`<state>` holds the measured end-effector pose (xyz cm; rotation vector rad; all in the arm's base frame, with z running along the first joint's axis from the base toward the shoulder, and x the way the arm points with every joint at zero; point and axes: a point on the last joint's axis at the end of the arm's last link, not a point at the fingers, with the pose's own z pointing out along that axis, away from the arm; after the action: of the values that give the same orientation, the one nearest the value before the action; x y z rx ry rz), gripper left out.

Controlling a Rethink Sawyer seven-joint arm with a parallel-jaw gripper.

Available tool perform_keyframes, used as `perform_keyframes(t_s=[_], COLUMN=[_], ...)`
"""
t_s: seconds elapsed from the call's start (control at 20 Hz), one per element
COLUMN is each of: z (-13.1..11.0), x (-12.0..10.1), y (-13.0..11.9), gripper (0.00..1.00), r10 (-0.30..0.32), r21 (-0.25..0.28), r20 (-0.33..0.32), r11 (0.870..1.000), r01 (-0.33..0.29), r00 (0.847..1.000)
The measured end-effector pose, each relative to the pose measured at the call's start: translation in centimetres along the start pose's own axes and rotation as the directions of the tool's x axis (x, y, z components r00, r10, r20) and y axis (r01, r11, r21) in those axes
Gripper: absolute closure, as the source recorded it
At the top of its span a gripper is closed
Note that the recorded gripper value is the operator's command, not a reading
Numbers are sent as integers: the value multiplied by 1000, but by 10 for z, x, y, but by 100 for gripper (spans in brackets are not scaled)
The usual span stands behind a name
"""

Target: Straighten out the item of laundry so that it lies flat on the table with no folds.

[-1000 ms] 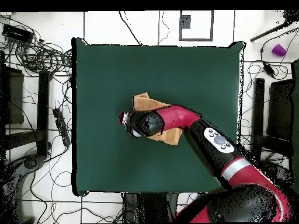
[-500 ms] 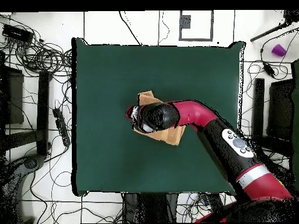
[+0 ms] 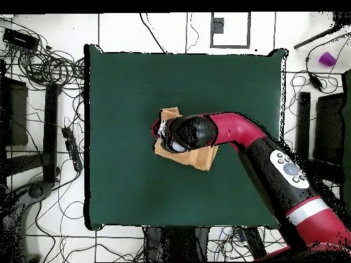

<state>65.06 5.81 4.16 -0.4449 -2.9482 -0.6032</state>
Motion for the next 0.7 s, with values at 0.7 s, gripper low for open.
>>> perform_keyframes(t_s=[0.7], z=[30], x=[8], y=[-24], gripper=[0], r10=[-39], r21=[10], r20=[20], r11=[999], r01=[38], r00=[999])
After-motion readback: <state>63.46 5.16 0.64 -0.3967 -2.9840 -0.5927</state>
